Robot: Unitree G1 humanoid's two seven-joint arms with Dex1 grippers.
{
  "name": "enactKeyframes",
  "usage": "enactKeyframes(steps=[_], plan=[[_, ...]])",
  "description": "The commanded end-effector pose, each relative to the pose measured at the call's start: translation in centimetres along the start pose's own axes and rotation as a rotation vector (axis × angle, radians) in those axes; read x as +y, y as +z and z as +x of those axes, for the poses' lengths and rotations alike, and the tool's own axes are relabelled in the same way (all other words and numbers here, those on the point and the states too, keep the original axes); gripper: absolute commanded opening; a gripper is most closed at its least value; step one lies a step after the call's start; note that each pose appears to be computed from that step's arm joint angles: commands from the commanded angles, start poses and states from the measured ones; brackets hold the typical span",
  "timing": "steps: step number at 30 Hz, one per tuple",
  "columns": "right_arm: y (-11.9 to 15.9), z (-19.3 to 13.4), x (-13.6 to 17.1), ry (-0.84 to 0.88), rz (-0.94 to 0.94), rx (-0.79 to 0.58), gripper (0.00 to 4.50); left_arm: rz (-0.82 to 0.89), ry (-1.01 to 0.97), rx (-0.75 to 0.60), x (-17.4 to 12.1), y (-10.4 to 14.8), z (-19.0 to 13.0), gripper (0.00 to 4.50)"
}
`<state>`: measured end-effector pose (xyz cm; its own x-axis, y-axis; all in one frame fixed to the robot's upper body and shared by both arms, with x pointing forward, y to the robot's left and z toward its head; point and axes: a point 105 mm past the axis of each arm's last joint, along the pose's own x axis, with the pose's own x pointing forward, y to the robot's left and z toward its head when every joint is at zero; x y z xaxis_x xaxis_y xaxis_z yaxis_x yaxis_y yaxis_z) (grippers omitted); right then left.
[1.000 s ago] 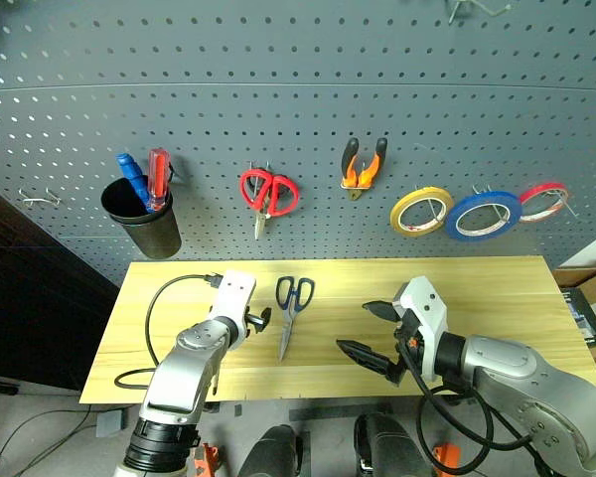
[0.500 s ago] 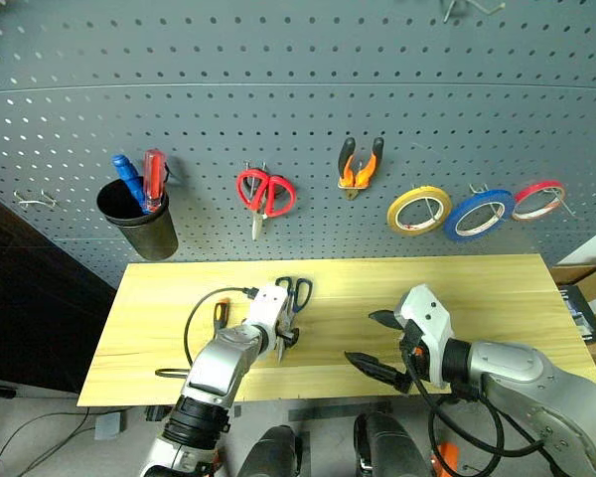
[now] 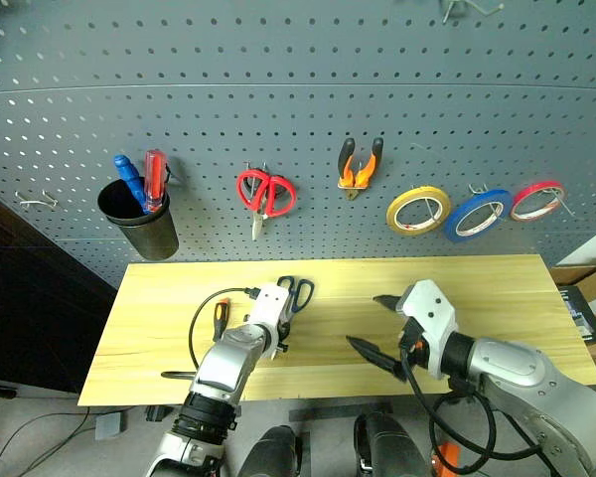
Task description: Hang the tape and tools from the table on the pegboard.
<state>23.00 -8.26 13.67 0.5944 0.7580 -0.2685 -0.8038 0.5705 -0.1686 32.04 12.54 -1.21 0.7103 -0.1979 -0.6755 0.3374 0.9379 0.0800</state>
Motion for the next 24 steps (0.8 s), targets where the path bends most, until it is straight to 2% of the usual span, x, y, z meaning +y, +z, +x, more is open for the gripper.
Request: enactKeyframes(steps=[1,7,9,13,18,21,24], plan=[[0.8,-0.3,0.9,0.057,-0.003,-0.052,4.5,-0.06,-0.049,-0.009,-0.1,-0.2,-0.4,0.55],[1.3,-0.5,0.8,0.059,0.008,-0.084,4.5,0.03,-0.059,-0.127,1.7,0.9,-1.7,0.55],[1.5,-0.5,0.7,0.059,0.007,-0.092,4.5,0.122,-0.052,-0.209,2.6,1.5,-2.8,0.55],[2.0,-0.8,0.9,0.07,-0.027,-0.113,4.5,0.355,0.03,-0.4,4.9,2.1,-6.3,0.55],[1.9,-1.3,1.4,0.103,-0.077,-0.111,4.5,0.581,0.088,-0.657,5.5,2.5,-11.6,0.55],[1.5,-1.4,1.5,0.125,-0.101,-0.097,4.5,0.671,0.12,-0.771,5.8,2.4,-14.6,0.55],[1.2,-1.5,1.3,0.138,-0.116,-0.09,4.5,0.687,0.185,-0.832,6.6,3.4,-16.2,0.55]])
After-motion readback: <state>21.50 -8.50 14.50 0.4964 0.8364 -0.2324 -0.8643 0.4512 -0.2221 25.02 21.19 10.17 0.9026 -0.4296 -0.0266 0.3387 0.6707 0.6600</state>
